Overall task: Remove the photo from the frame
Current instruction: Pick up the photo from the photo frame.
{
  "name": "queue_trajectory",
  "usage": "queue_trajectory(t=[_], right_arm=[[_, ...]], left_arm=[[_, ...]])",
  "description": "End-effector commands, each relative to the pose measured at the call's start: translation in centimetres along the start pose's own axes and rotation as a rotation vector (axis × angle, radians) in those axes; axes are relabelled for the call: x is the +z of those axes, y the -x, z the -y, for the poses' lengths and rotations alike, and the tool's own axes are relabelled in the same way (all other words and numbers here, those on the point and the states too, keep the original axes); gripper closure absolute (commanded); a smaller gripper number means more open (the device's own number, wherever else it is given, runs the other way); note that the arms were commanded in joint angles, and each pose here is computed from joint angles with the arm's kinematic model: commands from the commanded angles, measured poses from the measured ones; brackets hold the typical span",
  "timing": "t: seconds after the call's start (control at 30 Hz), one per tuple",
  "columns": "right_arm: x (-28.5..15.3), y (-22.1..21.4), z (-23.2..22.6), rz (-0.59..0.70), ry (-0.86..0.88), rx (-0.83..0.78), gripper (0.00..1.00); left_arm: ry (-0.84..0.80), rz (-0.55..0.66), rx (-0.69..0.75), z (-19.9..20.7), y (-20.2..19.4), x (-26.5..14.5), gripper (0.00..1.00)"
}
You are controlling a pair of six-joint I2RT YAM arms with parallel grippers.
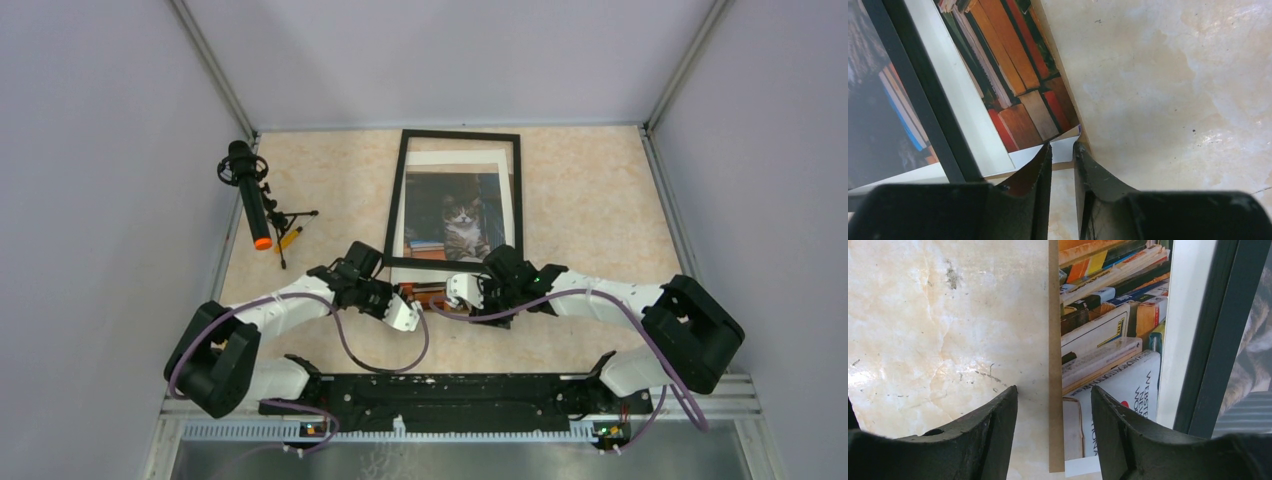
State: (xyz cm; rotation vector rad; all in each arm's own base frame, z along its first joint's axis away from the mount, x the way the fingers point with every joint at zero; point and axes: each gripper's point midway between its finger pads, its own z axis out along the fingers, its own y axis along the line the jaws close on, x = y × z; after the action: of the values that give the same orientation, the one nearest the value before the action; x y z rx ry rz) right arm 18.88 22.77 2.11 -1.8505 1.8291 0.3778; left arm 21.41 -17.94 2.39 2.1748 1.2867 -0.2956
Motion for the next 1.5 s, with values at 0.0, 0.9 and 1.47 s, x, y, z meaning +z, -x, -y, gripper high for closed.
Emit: queue_trajectory(t=[0.0,0.9,1.47], right_arm=[[-1.2,2.7,1.4,0.080,-0.033,-0.024,0.44],[-1.1,2.8,2.5,0.075,-0.092,-0.006,0.27],[-0.3,2.2,6.3,0.004,-0.257,0.027,1.00]], left_arm=[[0.107,-0.019,0.072,-1.9,0.0,-0.3,0.73],[0.326,0.066,-0.251,-9.3,1.0,-4.0,1.00],[0.250,0.125,-0.260,-8.4,1.9,-4.5,1.00]])
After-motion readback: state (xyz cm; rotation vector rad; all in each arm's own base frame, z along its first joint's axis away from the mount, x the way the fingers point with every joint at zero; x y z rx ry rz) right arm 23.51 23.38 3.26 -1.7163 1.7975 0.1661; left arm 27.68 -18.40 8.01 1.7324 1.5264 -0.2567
